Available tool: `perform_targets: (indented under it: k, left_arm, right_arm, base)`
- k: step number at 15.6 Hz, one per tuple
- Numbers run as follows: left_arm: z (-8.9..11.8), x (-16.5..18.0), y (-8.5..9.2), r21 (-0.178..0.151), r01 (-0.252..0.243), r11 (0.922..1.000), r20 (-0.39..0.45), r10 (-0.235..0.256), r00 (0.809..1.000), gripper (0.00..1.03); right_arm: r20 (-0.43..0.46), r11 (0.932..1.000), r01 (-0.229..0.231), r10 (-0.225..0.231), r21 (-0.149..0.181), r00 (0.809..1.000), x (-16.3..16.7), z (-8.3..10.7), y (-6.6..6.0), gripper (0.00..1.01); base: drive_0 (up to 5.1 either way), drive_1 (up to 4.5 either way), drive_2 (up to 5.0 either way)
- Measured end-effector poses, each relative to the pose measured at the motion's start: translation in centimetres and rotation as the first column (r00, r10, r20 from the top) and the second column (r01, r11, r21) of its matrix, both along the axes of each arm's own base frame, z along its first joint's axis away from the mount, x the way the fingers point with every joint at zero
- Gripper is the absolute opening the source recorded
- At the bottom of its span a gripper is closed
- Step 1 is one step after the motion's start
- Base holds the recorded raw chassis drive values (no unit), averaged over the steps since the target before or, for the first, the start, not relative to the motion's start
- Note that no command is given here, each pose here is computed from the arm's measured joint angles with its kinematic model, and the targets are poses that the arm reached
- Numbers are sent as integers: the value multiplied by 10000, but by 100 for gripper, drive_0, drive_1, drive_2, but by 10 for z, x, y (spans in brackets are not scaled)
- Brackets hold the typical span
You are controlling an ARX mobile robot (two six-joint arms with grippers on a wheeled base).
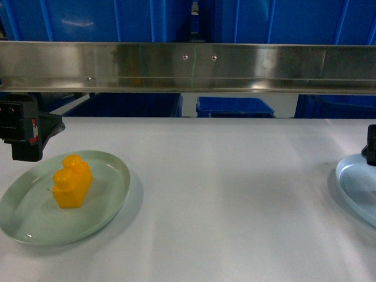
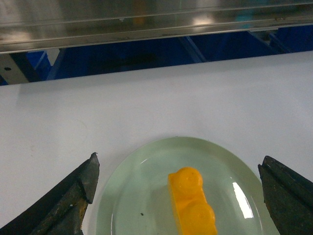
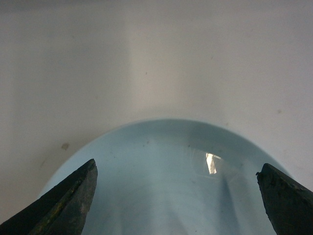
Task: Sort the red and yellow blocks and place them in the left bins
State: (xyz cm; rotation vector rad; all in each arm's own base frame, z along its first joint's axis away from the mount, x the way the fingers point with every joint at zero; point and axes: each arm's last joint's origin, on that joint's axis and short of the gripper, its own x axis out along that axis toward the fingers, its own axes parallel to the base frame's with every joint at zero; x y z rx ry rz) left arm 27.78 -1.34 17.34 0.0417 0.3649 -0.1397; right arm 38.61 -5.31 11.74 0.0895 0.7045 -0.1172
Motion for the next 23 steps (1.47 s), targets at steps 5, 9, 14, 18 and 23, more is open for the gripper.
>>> perform_targets:
  k: [5,9,14,18,23]
  left_arm:
    - [0,0,0,3,1,10000,4,-1,10000,98]
    - [0,0,0,4,1,10000,0,-1,10000,98]
    - [0,0,0,4,1,10000,0,-1,10000,98]
    - [0,0,0,3,1,10000,4,-1,10000,98]
    - [0,0,0,3,1,10000,4,-1,10000,98]
  right_arm:
    - [-499,10000,-87,88,26,9987,-1,-11,-9,98]
    - [-1070,9991,-253,287,331,9938,-8,-19,-9,98]
    - [-1030,9978,-528,566,396,9931,-7,-19,-1,98]
    - [-1337,9981,-577,603,228,9892,-10,-25,-2,42]
    - [-1134,9969,-737,765,288,9906,-15,-26,-1,28]
  base:
    - [0,0,0]
    - [0,0,0]
    - [0,0,0]
    - [0,0,0]
    - [0,0,0]
